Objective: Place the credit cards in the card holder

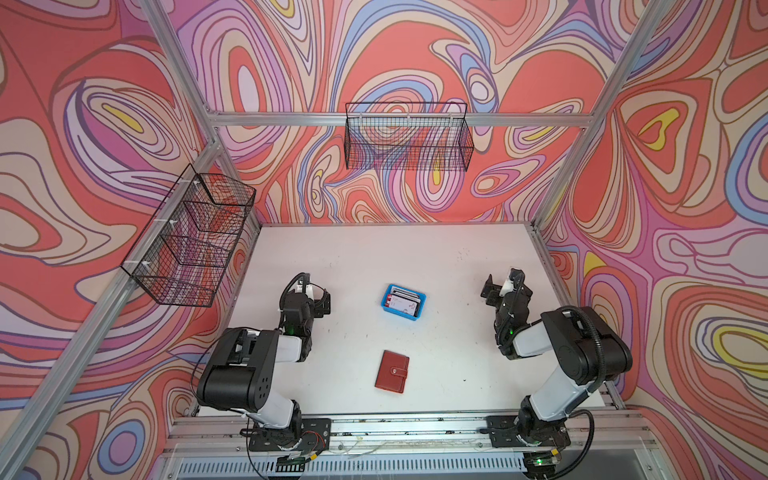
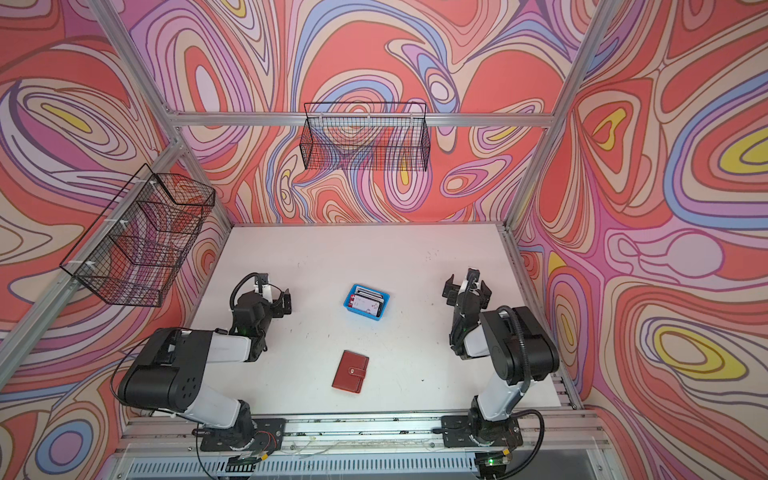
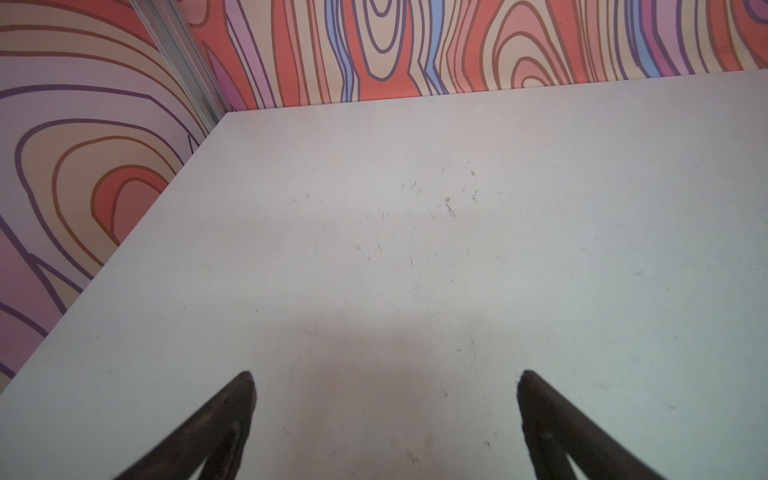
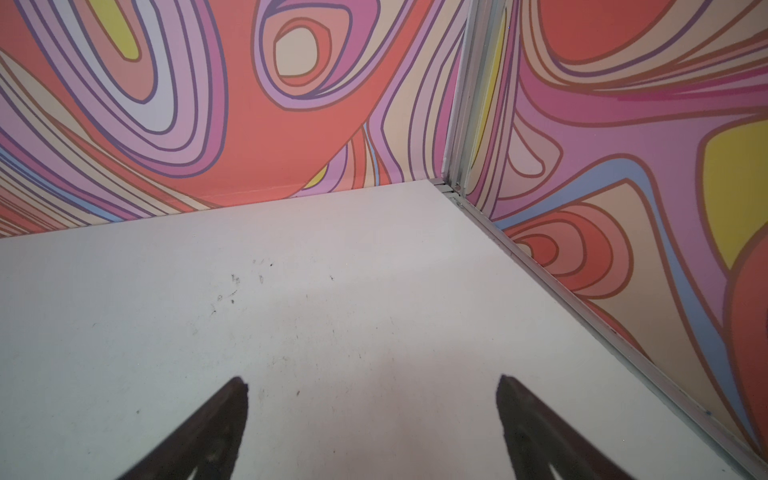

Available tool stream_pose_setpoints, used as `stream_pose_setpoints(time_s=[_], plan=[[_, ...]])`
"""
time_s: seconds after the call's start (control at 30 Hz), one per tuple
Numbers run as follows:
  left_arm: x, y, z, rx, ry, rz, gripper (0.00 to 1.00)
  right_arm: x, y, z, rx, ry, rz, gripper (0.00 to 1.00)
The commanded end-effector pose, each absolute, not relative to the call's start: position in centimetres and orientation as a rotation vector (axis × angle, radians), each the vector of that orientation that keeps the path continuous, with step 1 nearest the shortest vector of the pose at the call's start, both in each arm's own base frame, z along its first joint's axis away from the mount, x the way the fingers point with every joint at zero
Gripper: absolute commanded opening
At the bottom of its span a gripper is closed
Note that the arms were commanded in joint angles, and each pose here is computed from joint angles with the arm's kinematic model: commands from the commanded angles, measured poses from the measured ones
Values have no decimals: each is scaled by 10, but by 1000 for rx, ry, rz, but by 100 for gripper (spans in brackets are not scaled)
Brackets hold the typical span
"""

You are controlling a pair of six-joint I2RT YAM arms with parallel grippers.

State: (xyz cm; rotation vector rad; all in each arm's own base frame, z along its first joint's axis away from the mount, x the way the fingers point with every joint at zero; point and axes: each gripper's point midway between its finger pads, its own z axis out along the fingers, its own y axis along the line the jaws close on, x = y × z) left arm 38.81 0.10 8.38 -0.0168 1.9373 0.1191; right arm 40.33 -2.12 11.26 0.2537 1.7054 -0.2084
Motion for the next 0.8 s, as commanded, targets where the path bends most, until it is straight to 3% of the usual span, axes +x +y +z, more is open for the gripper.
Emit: stream_pose_setpoints(time_s=[0.0,0.33,0.6,0.77], plan=[[392,2,91,-19,1917,117,100,403,-22,114,247,1693,-225,98],[380,0,98,-11,1853,98,100,373,-29,150,294,1573,-205,98],[348,10,156,-80,1726,110,100,379,-33,186,402,1622,-163,98],[334,32,192,-324,1773,101,100,384,-22,223,539,1794,-11,98]])
